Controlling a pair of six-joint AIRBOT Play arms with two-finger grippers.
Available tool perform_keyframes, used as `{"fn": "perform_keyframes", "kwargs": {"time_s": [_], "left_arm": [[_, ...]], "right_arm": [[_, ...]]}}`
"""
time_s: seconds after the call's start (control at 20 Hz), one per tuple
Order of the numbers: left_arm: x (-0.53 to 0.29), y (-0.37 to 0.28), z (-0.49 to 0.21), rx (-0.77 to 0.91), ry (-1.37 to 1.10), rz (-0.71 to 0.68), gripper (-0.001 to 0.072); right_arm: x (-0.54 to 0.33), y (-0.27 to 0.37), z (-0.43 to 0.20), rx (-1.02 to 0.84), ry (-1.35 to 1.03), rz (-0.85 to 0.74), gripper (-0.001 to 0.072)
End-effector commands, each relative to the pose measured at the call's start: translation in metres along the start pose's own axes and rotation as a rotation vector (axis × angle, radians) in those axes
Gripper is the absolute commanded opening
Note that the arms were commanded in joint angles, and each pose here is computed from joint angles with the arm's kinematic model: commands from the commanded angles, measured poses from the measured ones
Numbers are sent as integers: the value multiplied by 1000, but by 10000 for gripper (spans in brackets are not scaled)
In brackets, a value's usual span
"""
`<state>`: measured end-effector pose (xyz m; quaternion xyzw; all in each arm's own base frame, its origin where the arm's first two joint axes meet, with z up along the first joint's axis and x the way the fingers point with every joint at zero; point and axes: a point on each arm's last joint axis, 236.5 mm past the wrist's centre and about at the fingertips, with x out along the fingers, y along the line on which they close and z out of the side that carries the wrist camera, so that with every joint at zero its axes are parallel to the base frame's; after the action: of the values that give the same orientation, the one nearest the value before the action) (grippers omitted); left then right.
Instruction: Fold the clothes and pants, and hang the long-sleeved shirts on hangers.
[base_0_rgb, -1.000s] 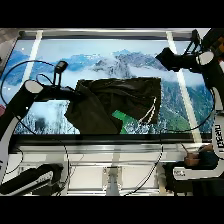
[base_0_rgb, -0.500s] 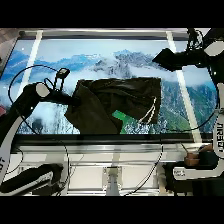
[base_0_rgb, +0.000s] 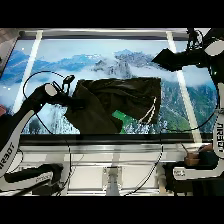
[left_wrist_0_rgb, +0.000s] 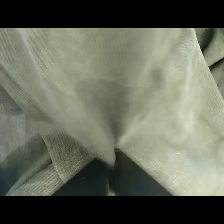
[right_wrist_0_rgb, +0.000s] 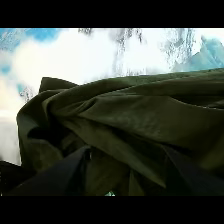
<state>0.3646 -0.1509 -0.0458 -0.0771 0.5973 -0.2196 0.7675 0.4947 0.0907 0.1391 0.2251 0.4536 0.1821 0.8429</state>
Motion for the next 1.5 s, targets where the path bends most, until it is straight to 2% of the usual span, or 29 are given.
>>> {"fn": "perform_keyframes", "kwargs": {"time_s": [0.0,0.05,0.2,0.35,0.5,0.7,0.8,0.95,1.05,1.15,1.25,1.45], "left_arm": [[-24,-16,16,68,-63,-19,6],[-46,-26,29,126,-127,-17,6],[-135,-73,59,311,-362,-19,6],[-222,-122,64,380,-586,-70,6],[-276,-155,65,384,-762,-142,7],[-319,-200,77,392,-933,-345,6],[-343,-209,89,340,-1035,-419,6],[-335,-188,106,328,-1062,-324,6],[-309,-159,129,322,-1042,-202,6],[-288,-116,164,287,-1080,-50,5],[-270,-60,202,270,-1145,161,5],[-198,39,236,125,-1104,316,9]], "right_arm": [[0,-9,-2,-17,9,-38,169],[0,-13,-3,-24,14,-56,31],[3,-27,-7,-45,34,-103,24],[16,-37,-17,-23,79,-107,24],[32,-46,-26,-2,120,-106,24],[47,-42,-35,-10,156,-99,24],[51,-37,-36,-22,157,-96,24],[52,-34,-37,-26,160,-92,24],[51,-34,-40,-25,171,-91,24],[50,-33,-47,-23,201,-87,24],[48,-32,-56,-21,239,-85,24],[46,-31,-66,-19,282,-81,24]]}}
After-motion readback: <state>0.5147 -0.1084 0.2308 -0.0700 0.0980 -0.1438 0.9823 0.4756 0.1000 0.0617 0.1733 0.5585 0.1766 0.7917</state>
